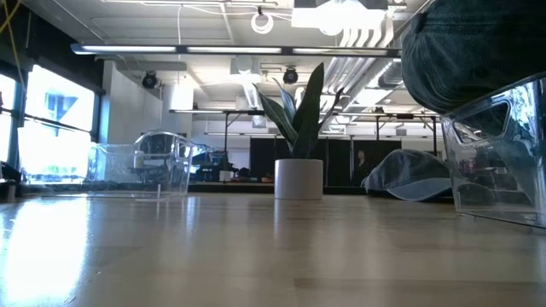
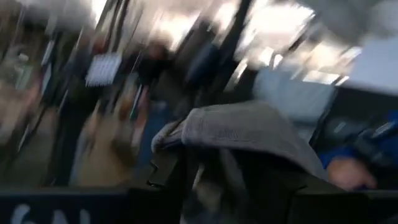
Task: Pick & Place hat
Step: Put the left gray cap into the left transparent bin
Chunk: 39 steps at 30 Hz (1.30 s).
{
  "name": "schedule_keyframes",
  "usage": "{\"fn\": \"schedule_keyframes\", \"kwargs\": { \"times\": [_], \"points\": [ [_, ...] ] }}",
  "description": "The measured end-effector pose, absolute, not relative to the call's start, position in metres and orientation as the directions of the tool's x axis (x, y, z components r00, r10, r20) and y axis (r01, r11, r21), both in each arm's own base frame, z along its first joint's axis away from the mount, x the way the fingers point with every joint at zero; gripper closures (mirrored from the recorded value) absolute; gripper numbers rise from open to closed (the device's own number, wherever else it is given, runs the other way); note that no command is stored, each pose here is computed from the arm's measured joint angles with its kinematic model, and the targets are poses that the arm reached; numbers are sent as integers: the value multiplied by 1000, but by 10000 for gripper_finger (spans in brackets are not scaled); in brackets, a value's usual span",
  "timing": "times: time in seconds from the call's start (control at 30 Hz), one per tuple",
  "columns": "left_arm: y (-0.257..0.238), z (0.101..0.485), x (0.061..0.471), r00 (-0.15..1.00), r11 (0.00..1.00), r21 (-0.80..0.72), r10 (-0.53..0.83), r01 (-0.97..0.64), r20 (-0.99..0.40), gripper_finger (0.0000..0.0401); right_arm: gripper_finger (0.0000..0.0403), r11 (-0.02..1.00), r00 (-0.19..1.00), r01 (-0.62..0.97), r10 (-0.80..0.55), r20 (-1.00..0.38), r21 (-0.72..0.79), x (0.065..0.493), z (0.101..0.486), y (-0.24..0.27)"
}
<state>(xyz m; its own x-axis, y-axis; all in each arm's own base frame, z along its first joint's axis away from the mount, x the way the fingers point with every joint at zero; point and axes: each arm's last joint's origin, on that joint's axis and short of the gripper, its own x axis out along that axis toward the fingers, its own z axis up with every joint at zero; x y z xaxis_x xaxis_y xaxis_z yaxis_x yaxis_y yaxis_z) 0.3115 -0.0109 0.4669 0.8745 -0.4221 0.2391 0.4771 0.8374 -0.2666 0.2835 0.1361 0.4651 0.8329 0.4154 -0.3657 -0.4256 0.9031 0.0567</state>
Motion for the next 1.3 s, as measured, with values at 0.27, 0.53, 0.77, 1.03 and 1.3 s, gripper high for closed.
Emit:
{"fn": "schedule_keyframes", "kwargs": {
  "times": [0.27,0.53,0.77,1.03,1.3],
  "points": [
    [25,398,312,877,908,-408,-266,90,-400,259,397,842,711,-481,537,-455,242,280,456,134],
    [27,364,303,761,970,-242,-136,-29,-634,259,400,821,663,-478,571,-484,314,279,453,128],
    [6,347,303,852,933,-355,-230,57,-470,259,400,828,643,-435,560,-522,353,277,449,125],
    [-32,405,277,987,967,-247,-99,65,-127,259,400,820,632,-426,571,-523,381,276,449,126],
    [-57,427,282,964,975,-29,-212,220,161,243,400,819,675,-446,573,-465,361,283,455,118]
  ]
}}
